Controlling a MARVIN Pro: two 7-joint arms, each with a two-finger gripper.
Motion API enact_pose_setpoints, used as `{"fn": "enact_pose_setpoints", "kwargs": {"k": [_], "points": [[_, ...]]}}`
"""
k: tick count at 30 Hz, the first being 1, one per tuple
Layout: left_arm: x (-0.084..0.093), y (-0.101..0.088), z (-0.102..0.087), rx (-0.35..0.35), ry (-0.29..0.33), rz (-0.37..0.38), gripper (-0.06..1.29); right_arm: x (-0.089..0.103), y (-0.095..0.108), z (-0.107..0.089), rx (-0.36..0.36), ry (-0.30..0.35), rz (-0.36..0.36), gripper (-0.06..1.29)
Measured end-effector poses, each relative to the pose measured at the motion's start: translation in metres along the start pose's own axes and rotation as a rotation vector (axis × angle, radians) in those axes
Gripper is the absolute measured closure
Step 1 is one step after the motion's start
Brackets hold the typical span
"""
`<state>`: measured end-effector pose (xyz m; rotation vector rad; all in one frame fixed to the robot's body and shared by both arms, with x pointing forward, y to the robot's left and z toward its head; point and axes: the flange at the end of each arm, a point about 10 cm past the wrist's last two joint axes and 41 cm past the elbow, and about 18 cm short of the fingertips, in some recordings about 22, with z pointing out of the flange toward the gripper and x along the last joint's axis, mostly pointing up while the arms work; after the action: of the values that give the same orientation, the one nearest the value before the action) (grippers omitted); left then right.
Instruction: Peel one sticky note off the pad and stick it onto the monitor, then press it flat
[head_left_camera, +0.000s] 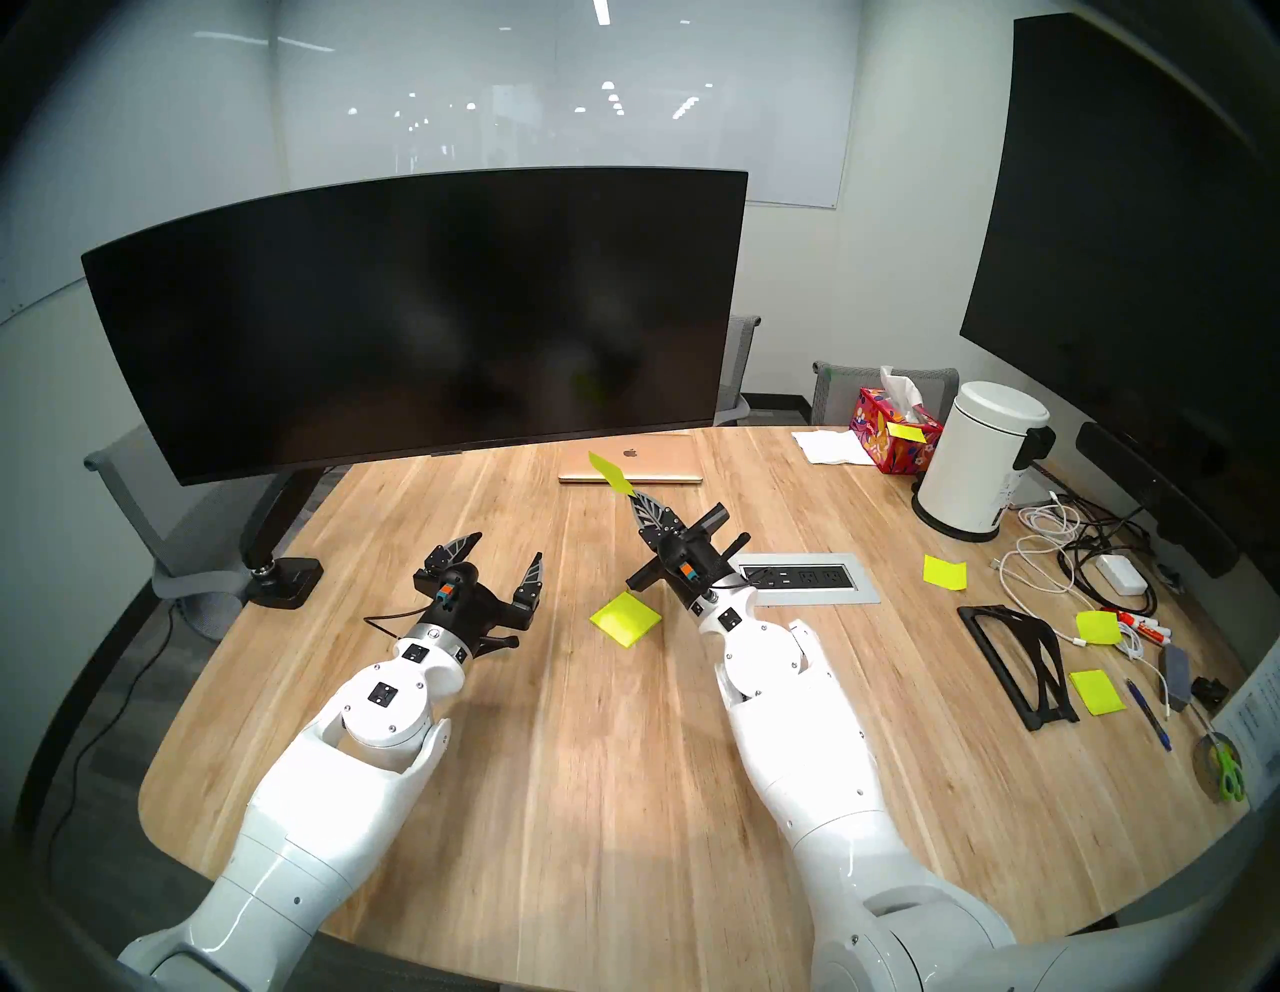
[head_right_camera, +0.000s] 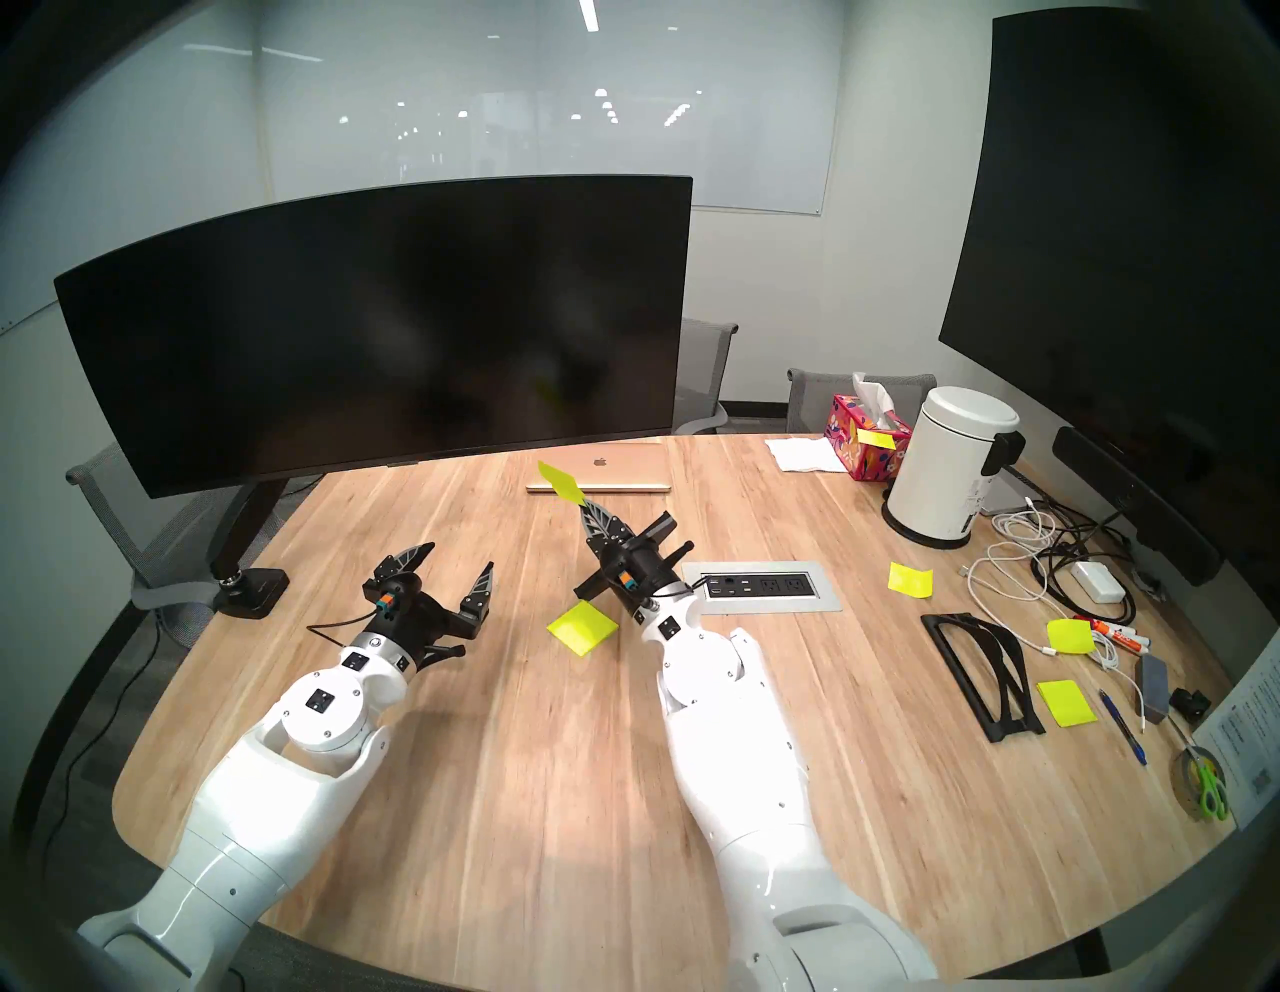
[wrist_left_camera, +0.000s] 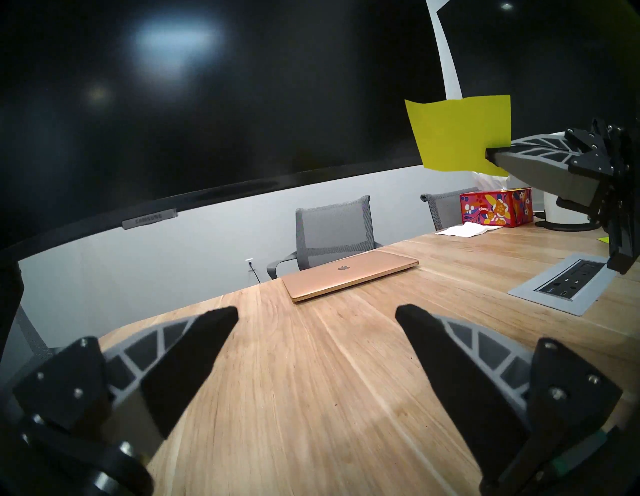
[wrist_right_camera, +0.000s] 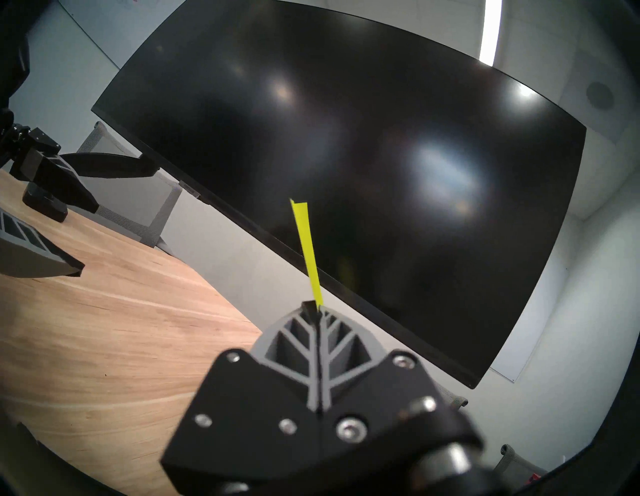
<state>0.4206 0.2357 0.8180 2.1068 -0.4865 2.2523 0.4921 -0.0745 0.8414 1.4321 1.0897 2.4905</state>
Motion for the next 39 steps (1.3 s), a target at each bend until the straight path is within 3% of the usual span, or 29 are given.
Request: {"fn": "enact_pose_setpoints", "kwargs": {"k": [10,25,39], "points": [[0.002,0.001,0.001,-0.004,-0.013,0.016,-0.01,-0.001,0.006,-0.001,-0.057,0.018,-0.047,1.25],[0.000,0.020,-0.007,-0.010,-0.022,0.020,-0.01,0.005,0.004,-0.007,-0.148,0.060,-0.146,1.25],[0.000,0.018,-0.010,0.006,-0.021,0.018,-0.01,0.006,0.003,-0.007,-0.210,0.078,-0.205,1.25]]}}
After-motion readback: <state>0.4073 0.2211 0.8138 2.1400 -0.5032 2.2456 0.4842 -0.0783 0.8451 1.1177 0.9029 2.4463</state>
